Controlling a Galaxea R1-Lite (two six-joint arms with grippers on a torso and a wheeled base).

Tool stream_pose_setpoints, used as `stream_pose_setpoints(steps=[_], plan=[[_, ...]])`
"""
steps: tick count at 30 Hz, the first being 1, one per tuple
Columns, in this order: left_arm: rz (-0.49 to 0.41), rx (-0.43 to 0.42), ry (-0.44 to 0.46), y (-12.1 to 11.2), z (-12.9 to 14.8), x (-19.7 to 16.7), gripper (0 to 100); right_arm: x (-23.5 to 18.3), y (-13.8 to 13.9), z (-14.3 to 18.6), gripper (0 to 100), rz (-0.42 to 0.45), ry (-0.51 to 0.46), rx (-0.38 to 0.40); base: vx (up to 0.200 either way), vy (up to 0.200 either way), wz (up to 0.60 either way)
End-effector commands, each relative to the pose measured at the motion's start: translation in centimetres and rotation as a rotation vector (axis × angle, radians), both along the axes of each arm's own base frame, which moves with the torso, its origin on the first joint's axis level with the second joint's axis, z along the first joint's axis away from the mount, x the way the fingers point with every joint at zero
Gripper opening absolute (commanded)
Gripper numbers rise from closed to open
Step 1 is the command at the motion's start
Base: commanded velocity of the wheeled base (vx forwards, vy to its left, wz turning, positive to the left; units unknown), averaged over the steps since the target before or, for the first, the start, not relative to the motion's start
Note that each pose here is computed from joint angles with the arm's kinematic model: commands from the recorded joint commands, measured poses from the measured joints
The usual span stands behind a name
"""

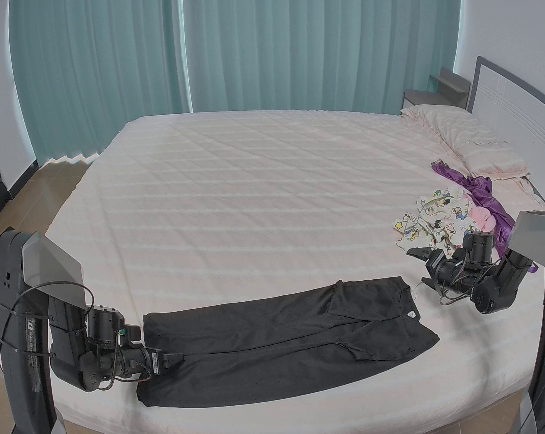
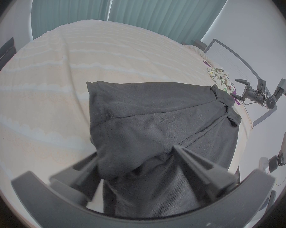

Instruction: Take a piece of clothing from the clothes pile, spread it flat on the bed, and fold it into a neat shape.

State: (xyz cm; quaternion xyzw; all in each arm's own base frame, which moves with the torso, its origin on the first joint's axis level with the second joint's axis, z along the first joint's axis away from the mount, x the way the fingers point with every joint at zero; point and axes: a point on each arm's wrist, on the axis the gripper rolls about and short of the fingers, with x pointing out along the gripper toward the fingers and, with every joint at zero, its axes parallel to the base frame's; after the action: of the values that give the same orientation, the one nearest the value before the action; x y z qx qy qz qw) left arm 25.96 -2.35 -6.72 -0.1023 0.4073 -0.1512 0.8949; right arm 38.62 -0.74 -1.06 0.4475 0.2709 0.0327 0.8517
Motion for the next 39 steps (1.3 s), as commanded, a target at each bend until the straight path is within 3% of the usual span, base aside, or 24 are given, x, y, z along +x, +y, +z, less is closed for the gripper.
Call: stream_pose_setpoints(steps=[1, 13, 30, 39], plan=[[-0.003, -0.002, -0.003, -0.1, 0.0, 0.1, 0, 0.0, 0.0, 0.0, 100, 0.0, 0.0, 0.001, 0.0, 0.0, 0.0], [0.047, 0.005, -0.011, 0.9, 0.6, 0.0, 0, 0.0, 0.0, 0.0, 100, 0.0, 0.0, 0.001, 0.0, 0.0, 0.0], [0.176, 0.012, -0.041, 4.3, 2.6, -1.1, 0, 0.0, 0.0, 0.2, 100, 0.0, -0.004, 0.001, 0.0, 0.0, 0.0], [0.275, -0.054, -0.066, 8.2, 4.8, -1.8, 0, -0.1, 0.0, 0.2, 100, -0.001, -0.003, 0.004, 0.0, 0.0, 0.0]])
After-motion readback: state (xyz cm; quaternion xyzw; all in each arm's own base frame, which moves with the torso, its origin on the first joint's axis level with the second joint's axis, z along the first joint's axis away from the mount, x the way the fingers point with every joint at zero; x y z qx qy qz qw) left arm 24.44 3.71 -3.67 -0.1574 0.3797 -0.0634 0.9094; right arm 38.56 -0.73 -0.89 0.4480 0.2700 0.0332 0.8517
